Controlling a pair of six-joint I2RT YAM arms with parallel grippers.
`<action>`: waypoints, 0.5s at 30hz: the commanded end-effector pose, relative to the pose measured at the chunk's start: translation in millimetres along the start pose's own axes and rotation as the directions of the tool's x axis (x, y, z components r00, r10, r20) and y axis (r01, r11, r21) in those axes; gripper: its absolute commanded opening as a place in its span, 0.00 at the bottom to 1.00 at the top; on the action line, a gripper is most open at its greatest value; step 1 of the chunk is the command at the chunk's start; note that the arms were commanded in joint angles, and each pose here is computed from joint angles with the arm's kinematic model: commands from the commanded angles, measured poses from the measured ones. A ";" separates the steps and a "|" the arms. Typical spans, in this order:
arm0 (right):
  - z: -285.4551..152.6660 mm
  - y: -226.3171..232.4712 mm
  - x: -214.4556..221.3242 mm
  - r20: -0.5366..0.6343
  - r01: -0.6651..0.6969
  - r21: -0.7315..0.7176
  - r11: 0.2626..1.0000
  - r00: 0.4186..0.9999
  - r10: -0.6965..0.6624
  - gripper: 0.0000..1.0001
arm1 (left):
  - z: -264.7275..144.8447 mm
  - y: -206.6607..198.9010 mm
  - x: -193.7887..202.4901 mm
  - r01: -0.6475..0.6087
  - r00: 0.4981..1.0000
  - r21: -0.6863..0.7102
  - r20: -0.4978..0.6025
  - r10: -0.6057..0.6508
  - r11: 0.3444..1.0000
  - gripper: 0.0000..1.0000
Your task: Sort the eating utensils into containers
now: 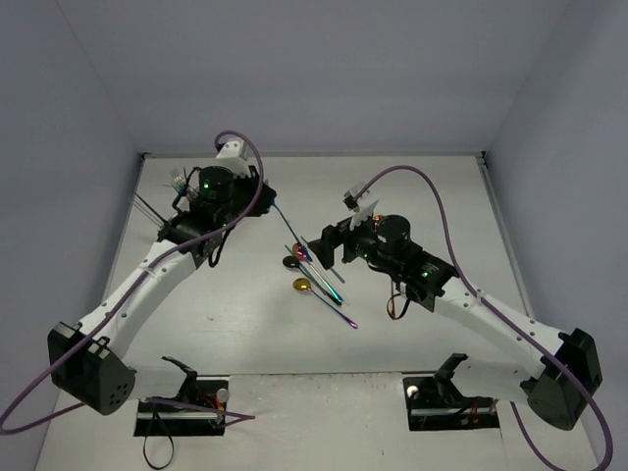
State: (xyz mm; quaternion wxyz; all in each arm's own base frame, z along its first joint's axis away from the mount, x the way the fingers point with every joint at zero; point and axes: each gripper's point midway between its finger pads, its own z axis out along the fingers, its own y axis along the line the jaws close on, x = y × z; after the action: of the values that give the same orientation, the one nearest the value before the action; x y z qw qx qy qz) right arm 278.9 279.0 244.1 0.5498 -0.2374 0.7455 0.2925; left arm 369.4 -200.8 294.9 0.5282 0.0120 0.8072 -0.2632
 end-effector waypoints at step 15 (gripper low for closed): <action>-22.2 -67.7 13.3 0.020 -0.028 0.187 0.982 0.999 0.025 0.91 | -6.4 237.0 -147.3 -0.080 0.965 -0.584 0.156 0.209 0.808 0.00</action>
State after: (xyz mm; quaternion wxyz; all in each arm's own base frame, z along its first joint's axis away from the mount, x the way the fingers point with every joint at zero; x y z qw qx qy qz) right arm 304.1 212.7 204.5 0.5434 -0.1681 0.7916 0.2232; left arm 481.4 20.0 305.3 0.5800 -0.1187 0.8059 -0.0047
